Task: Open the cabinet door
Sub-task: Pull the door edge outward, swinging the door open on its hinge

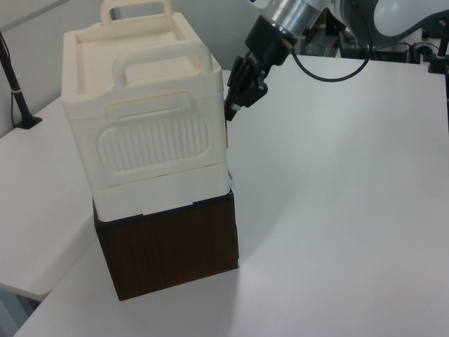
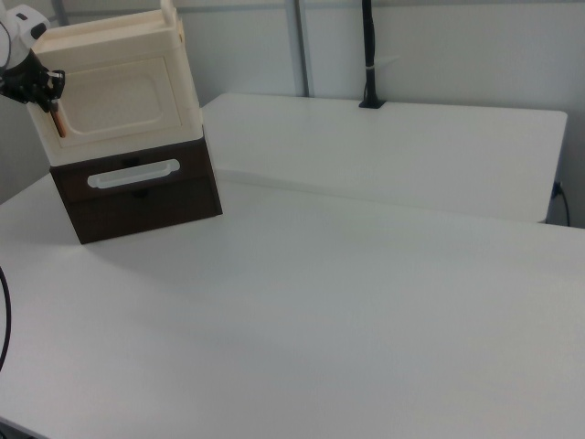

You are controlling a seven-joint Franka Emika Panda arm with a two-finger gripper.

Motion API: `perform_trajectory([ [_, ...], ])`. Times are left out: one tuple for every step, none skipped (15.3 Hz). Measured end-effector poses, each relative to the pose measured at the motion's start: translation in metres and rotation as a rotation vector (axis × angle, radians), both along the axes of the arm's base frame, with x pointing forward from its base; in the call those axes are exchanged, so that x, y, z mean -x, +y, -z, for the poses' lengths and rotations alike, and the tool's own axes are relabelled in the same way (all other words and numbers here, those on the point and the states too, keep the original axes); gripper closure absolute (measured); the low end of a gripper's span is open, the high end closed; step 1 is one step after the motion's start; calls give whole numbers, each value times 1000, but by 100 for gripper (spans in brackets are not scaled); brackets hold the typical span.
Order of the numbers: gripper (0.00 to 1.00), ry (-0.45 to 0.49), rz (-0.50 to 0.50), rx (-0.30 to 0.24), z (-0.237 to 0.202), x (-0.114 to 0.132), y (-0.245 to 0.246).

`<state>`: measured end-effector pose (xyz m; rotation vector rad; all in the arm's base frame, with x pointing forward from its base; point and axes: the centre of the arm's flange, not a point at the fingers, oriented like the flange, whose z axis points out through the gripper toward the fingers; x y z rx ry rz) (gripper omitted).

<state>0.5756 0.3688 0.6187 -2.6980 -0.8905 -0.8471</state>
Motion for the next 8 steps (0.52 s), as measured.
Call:
perform_trajectory([
  [85,13,1,8,-1,1,-2],
  [85,33,2,20,-4,4,-6],
  [85,58,4,36,-7,7,-11],
  [81,102,14,63,-12,12,-23],
  [79,133,20,82,-15,15,-32],
  [73,163,32,98,-19,17,-43],
  [64,190,47,113,-22,18,-56],
  [54,212,63,123,-28,19,-69],
])
